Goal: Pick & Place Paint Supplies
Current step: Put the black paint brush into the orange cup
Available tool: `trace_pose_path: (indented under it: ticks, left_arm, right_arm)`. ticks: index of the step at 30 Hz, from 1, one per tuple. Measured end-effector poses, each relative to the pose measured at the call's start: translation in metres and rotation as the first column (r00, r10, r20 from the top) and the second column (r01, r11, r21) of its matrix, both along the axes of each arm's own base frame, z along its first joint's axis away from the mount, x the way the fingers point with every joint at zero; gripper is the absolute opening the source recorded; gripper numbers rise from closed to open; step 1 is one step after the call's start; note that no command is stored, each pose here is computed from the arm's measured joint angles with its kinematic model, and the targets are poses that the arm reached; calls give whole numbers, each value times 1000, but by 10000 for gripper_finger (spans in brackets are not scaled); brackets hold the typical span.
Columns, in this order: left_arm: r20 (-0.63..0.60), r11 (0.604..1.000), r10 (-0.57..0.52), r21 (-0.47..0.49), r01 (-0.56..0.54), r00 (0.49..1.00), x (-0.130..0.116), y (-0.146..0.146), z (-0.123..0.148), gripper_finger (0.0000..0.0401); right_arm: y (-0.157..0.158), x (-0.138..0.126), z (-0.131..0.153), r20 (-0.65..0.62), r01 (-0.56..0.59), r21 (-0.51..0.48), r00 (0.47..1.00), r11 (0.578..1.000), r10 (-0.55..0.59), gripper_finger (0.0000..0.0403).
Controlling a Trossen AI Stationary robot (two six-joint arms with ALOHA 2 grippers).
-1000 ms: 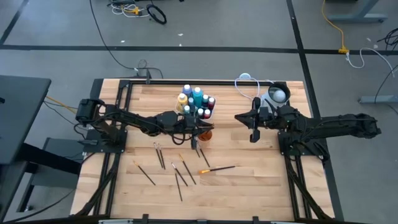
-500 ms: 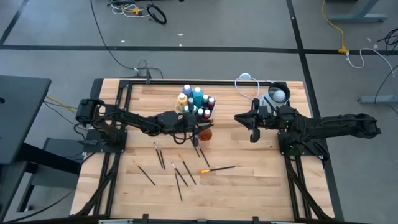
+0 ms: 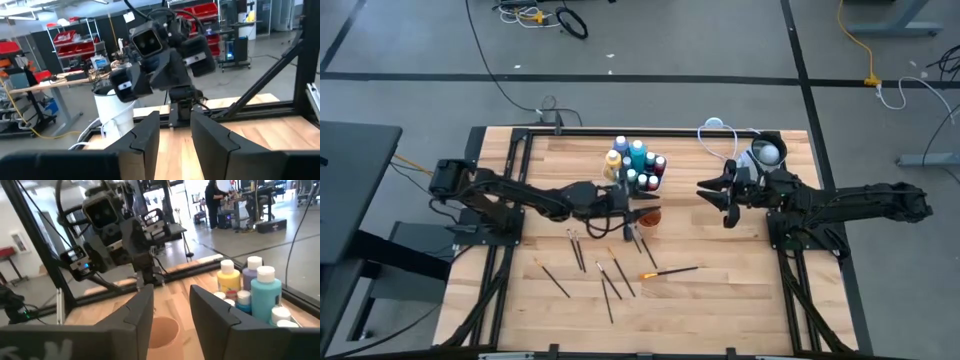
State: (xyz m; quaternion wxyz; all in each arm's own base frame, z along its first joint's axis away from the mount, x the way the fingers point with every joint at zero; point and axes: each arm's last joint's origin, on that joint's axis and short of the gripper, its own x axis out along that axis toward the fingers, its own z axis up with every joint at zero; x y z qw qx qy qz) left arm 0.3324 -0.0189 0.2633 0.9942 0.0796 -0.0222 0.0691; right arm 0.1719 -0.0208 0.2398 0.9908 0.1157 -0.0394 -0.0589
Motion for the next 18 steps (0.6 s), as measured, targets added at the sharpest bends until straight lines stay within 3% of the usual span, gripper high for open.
trace_pose_path:
  ticks: [6,11,18]
  left_arm:
    - [-32,998,61,-28,-62,998,-18,-12,17,115]
    - [-183,996,69,-45,-79,981,-37,-22,19,111]
    - [-357,985,12,-155,-72,934,-60,-33,14,111]
  right_arm:
    - [1,0,4,46,-37,1,998,999,36,133]
    - [1,0,6,63,-33,-17,997,999,34,133]
    - [1,0,6,47,-2,-115,999,993,7,133]
